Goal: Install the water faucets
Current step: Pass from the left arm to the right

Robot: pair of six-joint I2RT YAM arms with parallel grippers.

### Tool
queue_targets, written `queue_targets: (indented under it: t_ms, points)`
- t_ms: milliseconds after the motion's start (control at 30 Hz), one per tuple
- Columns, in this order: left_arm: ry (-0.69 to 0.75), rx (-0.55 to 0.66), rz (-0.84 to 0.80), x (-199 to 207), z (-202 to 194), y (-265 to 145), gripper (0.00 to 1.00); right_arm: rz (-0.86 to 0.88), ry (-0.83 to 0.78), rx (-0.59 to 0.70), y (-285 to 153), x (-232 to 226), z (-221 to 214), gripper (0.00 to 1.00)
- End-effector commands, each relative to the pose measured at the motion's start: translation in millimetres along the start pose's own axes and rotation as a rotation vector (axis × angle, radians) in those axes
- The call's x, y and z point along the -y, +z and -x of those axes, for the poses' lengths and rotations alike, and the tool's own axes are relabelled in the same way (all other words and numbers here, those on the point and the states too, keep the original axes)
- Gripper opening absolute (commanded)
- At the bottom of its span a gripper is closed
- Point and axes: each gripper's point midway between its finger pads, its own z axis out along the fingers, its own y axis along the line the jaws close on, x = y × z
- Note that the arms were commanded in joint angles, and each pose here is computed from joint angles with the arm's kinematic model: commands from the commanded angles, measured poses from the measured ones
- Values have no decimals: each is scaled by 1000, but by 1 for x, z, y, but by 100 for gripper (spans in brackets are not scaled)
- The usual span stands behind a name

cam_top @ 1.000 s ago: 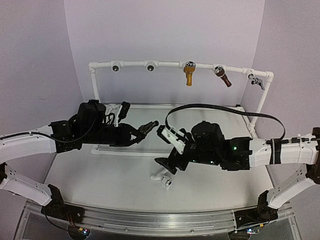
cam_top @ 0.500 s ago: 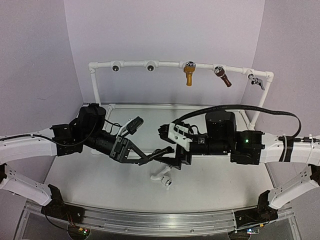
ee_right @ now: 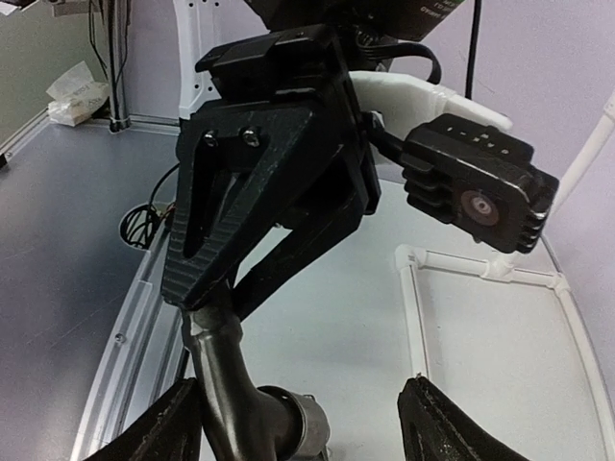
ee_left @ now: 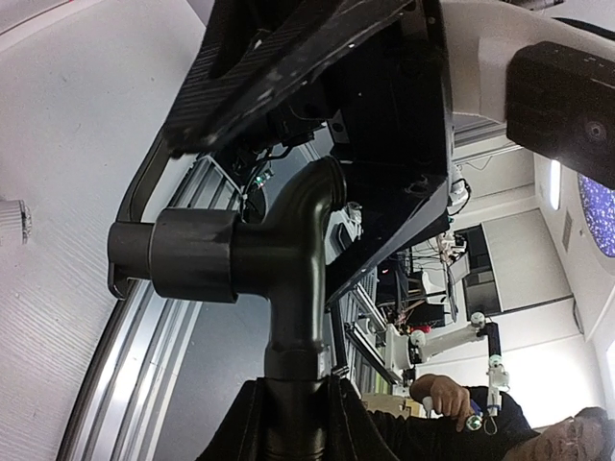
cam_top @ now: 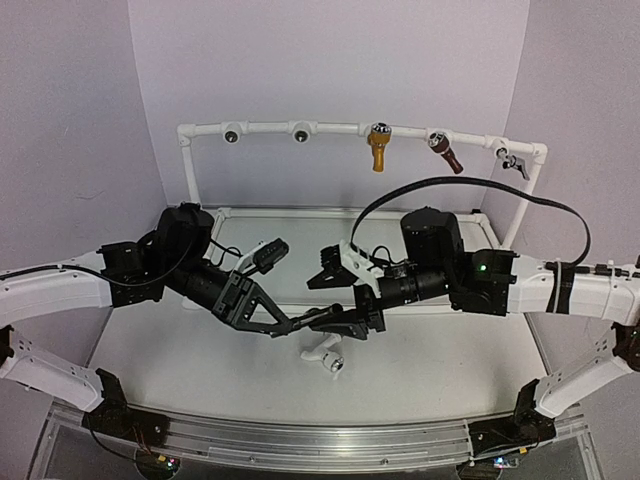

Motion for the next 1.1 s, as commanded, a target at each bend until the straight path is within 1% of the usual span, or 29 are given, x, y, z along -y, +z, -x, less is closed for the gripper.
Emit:
queue_targets:
  t_ms: [0,167,267,333,400,500,600,733,867,967,1067]
  points:
    - [137,-16,-127,51,5,-8,0,52,23,45,7,5,17,69]
    - [163,-1,-140,57,5,-12,0,95,47,43,14,0,13,62]
    - [183,9,-149,60,7,-13,0,116,62,43,17,-2,11,60]
    - [185,10,-150,62,8,-13,0,124,67,48,17,-3,12,56]
    - [179,7,-148,61,8,-13,0,136,71,59,16,-6,15,46]
    - [188,13,-151,62,10,-13,0,145,78,71,13,-8,18,21]
    - [174,8,-143,62,12,-13,0,124,84,100,7,-8,24,1]
    - [139,3,-121,62,12,-19,0,17,140,102,1,7,23,0]
    - [139,10,-119,74,4,-32,0,-125,241,59,-3,25,4,0]
    - [131,6,-115,82,-6,-42,0,-271,333,19,-9,44,-15,0]
    - [171,29,-132,87,-17,-51,0,-377,404,5,-15,58,-28,0]
